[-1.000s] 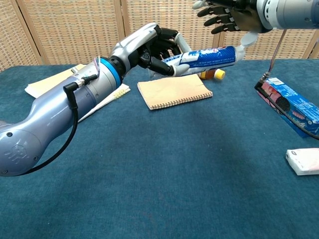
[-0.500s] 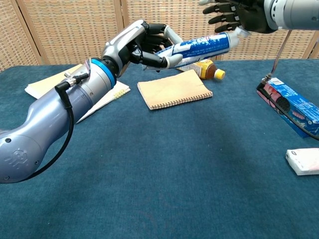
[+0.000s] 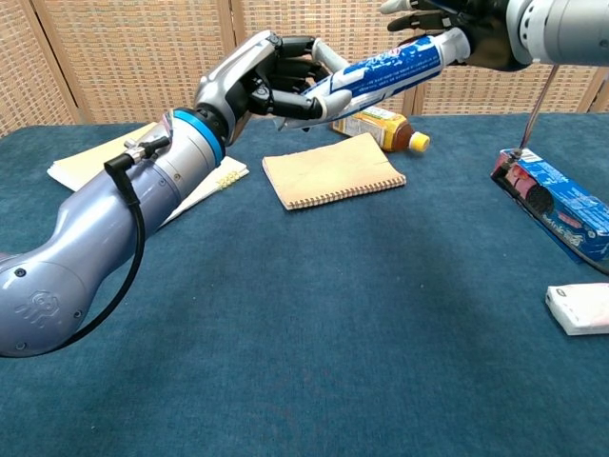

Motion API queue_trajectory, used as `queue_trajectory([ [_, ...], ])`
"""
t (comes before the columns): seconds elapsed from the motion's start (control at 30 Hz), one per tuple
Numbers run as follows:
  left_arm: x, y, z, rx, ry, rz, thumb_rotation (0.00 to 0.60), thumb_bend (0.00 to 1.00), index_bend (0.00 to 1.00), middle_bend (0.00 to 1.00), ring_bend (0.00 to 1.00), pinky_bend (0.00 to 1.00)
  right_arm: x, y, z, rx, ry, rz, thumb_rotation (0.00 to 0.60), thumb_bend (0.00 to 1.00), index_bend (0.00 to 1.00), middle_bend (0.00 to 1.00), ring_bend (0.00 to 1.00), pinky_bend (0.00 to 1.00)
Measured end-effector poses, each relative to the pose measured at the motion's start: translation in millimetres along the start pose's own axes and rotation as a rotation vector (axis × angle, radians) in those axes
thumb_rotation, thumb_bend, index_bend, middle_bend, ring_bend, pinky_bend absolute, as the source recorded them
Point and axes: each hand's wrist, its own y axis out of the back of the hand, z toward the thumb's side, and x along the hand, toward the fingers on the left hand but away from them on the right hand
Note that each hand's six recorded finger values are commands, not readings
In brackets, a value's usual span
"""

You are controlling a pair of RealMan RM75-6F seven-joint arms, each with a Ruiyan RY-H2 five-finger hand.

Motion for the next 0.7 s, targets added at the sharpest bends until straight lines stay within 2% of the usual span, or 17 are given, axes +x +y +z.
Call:
queue_trajectory([
  [0.17,-1.0,-3.1,-1.5,0.016,-0.002,-0.01,0.6,0.68,0.74,0.6,0.59,0.58,-0.1,-1.7,2.5,-0.058,-0.002,0.028,0.141,0.0,0.04,0.0,0.0,0.0],
  [0.47,2.1,-5.6,1.7,-0.015,-0.006,0.007,0.6,0.68,0.74,0.6,0.59,0.58,-0.8,-7.3,5.9,-0.178,-0.005,0.093,0.14,0.0,0.02,0.0,0.0,0.0],
  [0.7,2.6,-10.3,2.0,-0.003,-0.004,0.004,0.6,0.68,0.74,0.6,0.59,0.58,-5.1,-4.6,9.3,-0.242,0.012,0.089,0.139,0.0,0.0,0.0,0.0,0.0],
])
